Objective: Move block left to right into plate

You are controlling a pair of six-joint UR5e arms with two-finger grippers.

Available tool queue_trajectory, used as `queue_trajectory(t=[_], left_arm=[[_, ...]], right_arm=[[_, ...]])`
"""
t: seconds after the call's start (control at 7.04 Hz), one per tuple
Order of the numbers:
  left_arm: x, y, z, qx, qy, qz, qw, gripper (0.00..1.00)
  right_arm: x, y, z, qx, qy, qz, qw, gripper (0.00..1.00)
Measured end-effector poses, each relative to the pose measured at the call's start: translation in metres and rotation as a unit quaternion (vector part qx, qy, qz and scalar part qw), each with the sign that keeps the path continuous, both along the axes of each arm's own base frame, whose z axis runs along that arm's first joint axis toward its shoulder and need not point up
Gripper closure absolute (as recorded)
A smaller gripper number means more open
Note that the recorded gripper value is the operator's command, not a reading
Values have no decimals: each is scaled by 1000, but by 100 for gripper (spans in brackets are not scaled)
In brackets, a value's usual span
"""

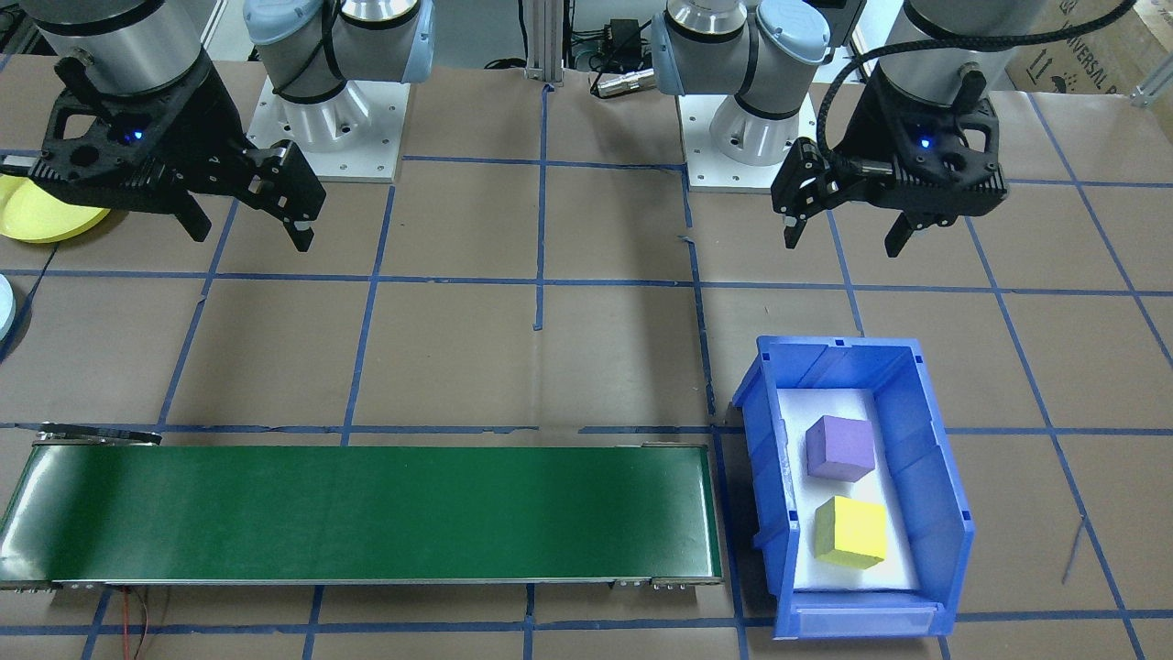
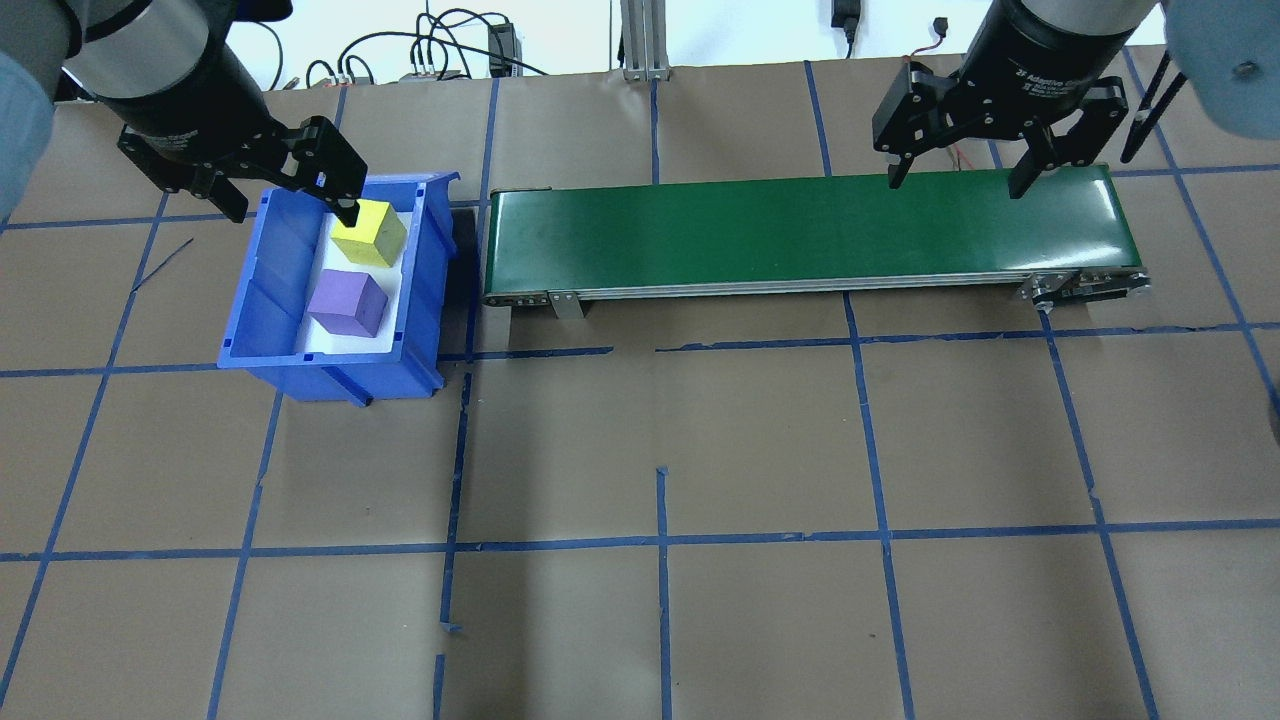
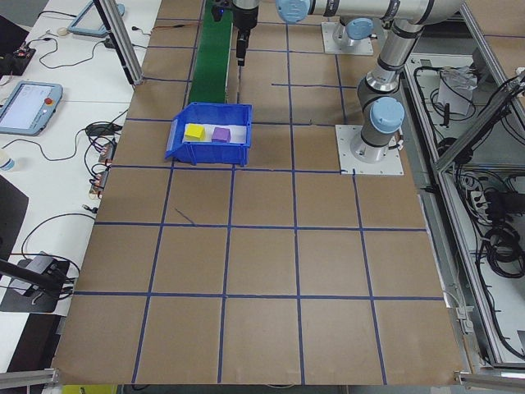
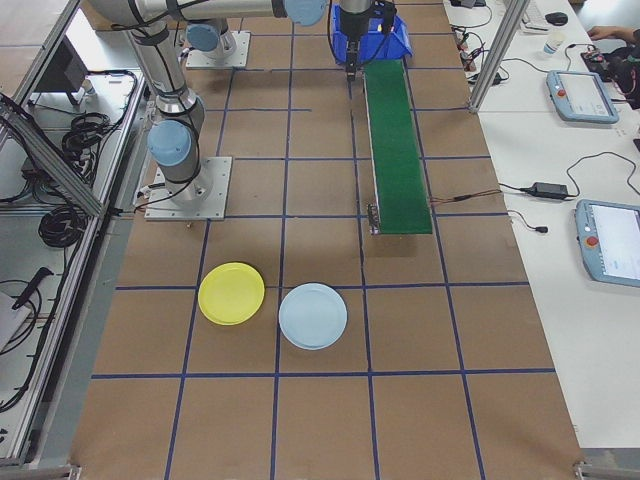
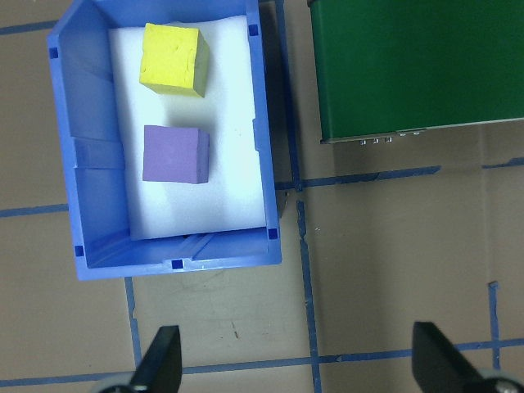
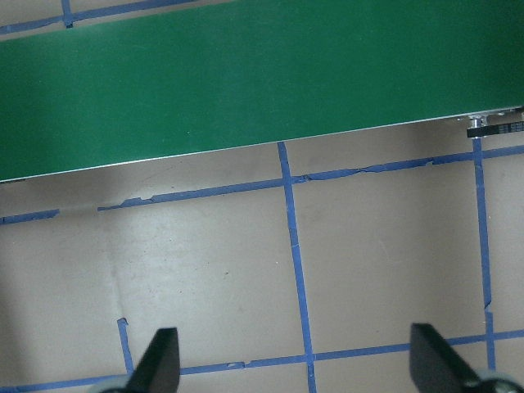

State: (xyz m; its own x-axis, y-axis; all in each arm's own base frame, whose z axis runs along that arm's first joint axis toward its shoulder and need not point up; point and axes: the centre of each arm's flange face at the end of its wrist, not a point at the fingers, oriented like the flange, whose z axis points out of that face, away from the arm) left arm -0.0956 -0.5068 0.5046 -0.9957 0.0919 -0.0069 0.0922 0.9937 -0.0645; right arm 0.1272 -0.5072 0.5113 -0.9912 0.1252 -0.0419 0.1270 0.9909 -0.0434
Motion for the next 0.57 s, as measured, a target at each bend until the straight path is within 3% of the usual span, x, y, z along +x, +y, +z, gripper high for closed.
queue_trajectory(t=[0.57], left_arm=[[46, -86, -113, 22, -3, -62, 998, 0]], right_arm=[[0, 0, -1, -1, 0, 0, 1000, 0]])
